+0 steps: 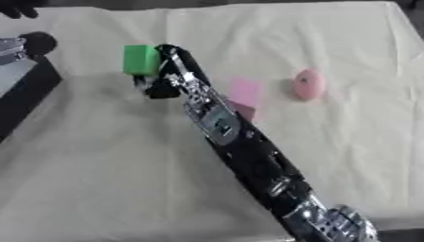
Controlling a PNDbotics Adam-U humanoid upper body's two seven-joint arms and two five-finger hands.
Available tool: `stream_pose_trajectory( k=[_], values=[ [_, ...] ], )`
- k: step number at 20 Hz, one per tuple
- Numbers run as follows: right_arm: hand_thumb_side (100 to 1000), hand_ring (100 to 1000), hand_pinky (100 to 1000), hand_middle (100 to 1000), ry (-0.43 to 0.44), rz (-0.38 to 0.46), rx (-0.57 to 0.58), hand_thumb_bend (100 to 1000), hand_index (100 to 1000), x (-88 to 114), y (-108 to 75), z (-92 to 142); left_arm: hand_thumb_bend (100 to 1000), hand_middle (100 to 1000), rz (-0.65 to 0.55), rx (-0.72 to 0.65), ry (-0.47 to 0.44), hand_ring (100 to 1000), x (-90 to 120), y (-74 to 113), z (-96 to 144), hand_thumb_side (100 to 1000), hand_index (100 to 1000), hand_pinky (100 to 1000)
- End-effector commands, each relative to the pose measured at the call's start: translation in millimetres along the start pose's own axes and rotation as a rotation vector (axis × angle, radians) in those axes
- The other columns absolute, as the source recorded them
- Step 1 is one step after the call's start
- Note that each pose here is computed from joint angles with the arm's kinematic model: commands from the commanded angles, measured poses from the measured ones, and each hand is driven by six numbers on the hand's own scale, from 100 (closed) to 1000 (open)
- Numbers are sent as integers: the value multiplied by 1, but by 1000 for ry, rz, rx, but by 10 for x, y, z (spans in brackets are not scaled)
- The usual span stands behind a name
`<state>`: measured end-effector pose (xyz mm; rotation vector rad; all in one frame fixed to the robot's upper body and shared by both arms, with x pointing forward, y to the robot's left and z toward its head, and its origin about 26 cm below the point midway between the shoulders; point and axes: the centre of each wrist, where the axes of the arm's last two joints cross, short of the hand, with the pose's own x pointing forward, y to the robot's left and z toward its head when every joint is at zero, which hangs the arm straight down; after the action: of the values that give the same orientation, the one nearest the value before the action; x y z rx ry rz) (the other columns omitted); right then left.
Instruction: Pick up the objects with one hand, pass them to the other hand, and then place them into the box on the other side of the table.
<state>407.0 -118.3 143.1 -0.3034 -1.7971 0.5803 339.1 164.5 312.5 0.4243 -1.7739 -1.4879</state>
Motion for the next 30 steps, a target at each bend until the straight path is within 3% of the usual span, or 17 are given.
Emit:
stream_pose_trajectory(
  k=[1, 8, 20, 24, 26, 28, 30],
  values=[
    [100, 547, 739, 528, -29, -12, -13, 100, 544, 91, 1, -21, 467, 786, -39, 0, 2, 781, 38, 51, -51, 609, 851, 818],
    [100, 546, 739, 528, -42, 3, -10, 100, 542, 108, 74, -16, 464, 792, -79, -43, 12, 788, 65, -40, -249, 598, 853, 819],
    [100, 541, 739, 527, -51, 9, -19, 100, 541, 87, -5, 16, 481, 808, -167, -107, 9, 805, 86, -134, -520, 578, 860, 824],
    [100, 538, 738, 527, -58, 4, -26, 100, 540, 113, 6, 21, 488, 816, -204, -129, 15, 814, 71, -173, -618, 524, 862, 826],
    [100, 537, 738, 527, -63, 2, -23, 100, 540, 128, 18, 25, 486, 818, -227, -140, 15, 817, 62, -196, -667, 456, 859, 827],
    [100, 537, 738, 526, -63, 0, -19, 100, 540, 140, 31, 30, 477, 802, -237, -135, 11, 809, 48, -208, -699, 398, 789, 819],
    [100, 537, 738, 526, -63, -5, -12, 100, 540, 153, 42, 36, 487, 778, -239, -126, 8, 806, 34, -222, -719, 396, 737, 815]
  ],
)
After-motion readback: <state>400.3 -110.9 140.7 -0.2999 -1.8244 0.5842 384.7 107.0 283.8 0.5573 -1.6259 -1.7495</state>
